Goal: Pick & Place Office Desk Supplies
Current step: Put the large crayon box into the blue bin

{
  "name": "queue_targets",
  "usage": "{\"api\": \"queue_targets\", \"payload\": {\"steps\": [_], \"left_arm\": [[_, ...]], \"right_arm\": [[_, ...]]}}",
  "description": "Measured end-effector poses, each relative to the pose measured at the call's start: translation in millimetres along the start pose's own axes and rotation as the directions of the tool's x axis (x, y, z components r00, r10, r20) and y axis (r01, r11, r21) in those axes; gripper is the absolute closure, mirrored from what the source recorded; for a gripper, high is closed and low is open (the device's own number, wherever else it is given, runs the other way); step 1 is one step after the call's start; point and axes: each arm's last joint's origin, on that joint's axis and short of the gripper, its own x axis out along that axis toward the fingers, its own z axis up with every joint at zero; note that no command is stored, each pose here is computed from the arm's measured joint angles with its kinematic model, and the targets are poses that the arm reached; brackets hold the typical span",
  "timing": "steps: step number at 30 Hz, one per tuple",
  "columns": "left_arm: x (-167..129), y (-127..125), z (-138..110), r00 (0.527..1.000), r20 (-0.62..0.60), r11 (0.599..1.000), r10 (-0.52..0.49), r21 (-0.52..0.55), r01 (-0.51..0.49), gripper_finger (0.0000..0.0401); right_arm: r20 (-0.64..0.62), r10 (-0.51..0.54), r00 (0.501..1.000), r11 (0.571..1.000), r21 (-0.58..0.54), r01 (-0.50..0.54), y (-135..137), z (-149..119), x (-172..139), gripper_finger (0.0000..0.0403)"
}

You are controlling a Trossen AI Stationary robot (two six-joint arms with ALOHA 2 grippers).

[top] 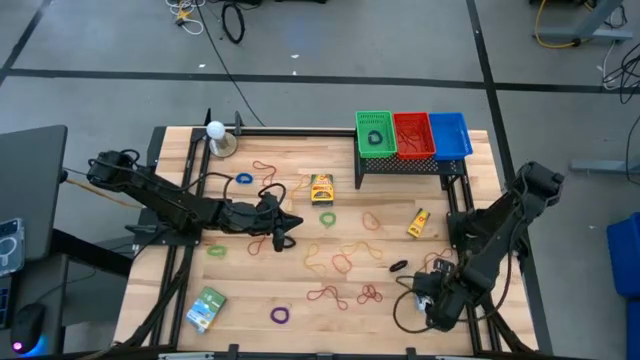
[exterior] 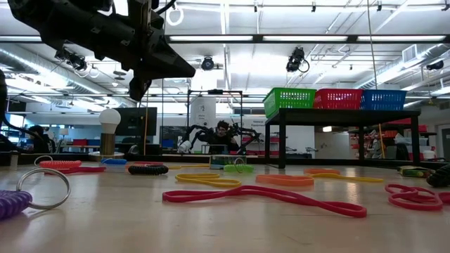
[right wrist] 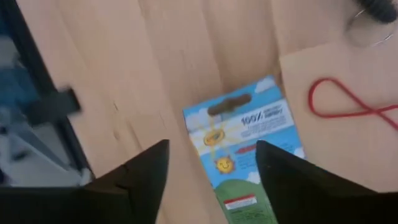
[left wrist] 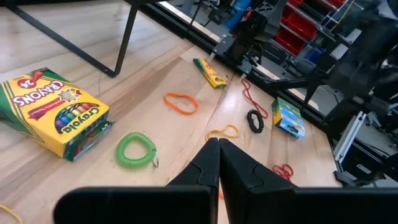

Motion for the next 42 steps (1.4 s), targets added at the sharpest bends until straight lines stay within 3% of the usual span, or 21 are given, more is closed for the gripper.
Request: {"api": "queue_targets", "payload": {"steps": [6,13,17,25,42], "left_arm": [[0,0,0,1.0,-0.004,1.0,-0.005,0.0,0.005,0.0393],[0,0,0,1.0,-0.004,1.0,-0.006,0.001,0.006,0.0393],[0,0,0,1.0,-0.005,1.0,-0.006,0.002,0.006,0.0393],[0,0,0,1.0,-0.011,1.0,-0.015,0.004,0.015,0.0393],[0,0,0,1.0,-0.011,1.0,-0.015,0.003,0.015,0.0393]], "right_arm": [[-0.051,-0.093,0.994,0.99,-0.107,0.087,5,-12,20,0.0095],[-0.049,-0.179,0.983,0.982,-0.078,0.175,2,-13,29,0.0031],[-0.03,-0.183,0.983,0.977,-0.119,0.178,2,-13,29,0.0007],[-0.029,-0.155,0.987,0.958,-0.249,0.143,4,-12,31,0.0003],[-0.037,-0.199,0.979,0.955,-0.233,0.185,-11,-17,46,0.0015]]}}
